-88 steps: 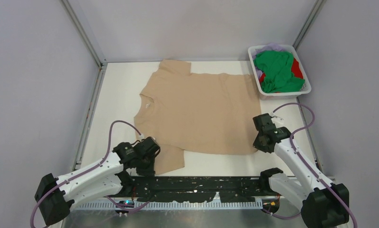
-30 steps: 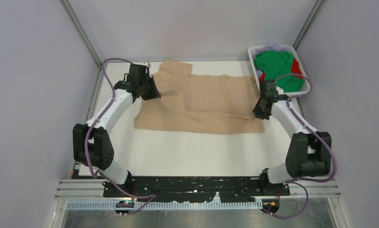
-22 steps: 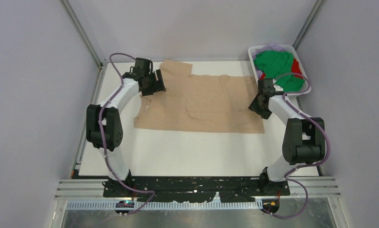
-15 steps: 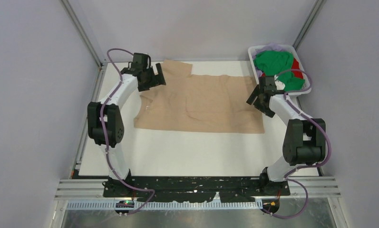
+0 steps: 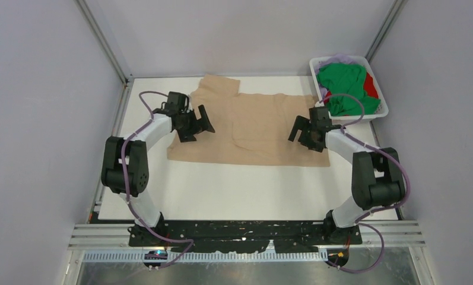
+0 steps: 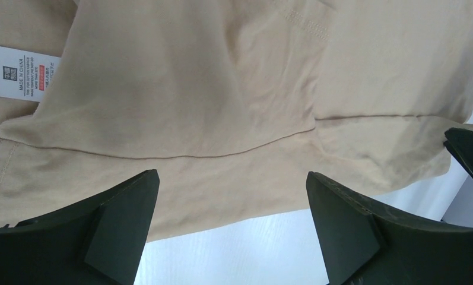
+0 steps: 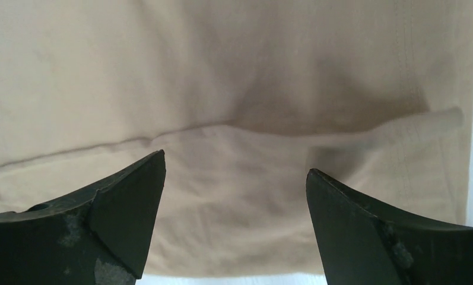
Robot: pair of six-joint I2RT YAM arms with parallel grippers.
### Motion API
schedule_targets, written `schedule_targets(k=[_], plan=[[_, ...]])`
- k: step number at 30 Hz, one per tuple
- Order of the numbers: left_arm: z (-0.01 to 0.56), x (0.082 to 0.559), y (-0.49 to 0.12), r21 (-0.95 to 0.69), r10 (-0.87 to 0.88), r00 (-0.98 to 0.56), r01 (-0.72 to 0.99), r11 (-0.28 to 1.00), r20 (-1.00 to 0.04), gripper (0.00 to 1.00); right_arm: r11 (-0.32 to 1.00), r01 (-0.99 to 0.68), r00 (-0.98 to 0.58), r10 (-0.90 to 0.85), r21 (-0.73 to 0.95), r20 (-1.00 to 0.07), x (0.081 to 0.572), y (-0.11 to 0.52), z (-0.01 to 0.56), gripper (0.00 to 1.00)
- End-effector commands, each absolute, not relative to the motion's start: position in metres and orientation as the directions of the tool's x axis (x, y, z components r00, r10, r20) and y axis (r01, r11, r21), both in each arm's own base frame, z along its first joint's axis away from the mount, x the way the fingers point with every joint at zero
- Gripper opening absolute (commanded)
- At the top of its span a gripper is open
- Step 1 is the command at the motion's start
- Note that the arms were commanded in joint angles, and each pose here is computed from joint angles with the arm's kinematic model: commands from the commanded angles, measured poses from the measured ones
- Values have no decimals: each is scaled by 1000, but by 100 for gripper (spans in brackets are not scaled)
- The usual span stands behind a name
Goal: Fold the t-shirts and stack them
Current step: Fold the flattened tshirt in 1/3 of the way
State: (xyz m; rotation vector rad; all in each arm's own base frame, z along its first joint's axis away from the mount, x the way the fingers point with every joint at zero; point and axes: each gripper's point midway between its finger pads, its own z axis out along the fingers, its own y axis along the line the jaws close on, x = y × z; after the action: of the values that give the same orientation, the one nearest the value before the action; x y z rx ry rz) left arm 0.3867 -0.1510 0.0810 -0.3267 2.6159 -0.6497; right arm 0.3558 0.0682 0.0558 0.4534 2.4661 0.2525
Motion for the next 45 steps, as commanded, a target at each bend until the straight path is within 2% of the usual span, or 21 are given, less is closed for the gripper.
schedule_targets(k=[1,5,10,13,16,18,25,32,40,45], plan=[[80,403,-153,-514,-368,-859,-149,845,-357,100,917,275,-720,396,289,-570,403,59,57,95],[73,406,-148,-474,-383,-865,-203,857,-323,100,916,322,-727,401,239,-558,420,47,53,95],[67,399,-141,-454,-394,-857,-220,863,-333,100,907,382,-674,405,178,-617,423,27,75,95],[60,392,-138,-443,-391,-855,-221,869,-340,99,918,335,-665,390,213,-636,415,37,95,95],[54,387,-137,-441,-387,-860,-220,870,-334,100,956,245,-668,288,164,-686,394,59,104,96],[51,385,-137,-442,-391,-857,-224,868,-334,99,971,185,-693,238,152,-680,381,76,97,95],[42,377,-147,-474,-410,-865,-242,847,-290,100,969,126,-769,230,213,-596,363,112,63,95],[39,354,-152,-459,-400,-873,-245,854,-278,100,979,167,-881,200,114,-429,316,98,18,95],[26,295,-159,-423,-360,-898,-232,876,-254,100,977,212,-952,207,2,-227,228,71,-3,95],[23,248,-152,-378,-344,-904,-235,896,-253,99,975,221,-960,217,-5,-174,190,63,2,95]])
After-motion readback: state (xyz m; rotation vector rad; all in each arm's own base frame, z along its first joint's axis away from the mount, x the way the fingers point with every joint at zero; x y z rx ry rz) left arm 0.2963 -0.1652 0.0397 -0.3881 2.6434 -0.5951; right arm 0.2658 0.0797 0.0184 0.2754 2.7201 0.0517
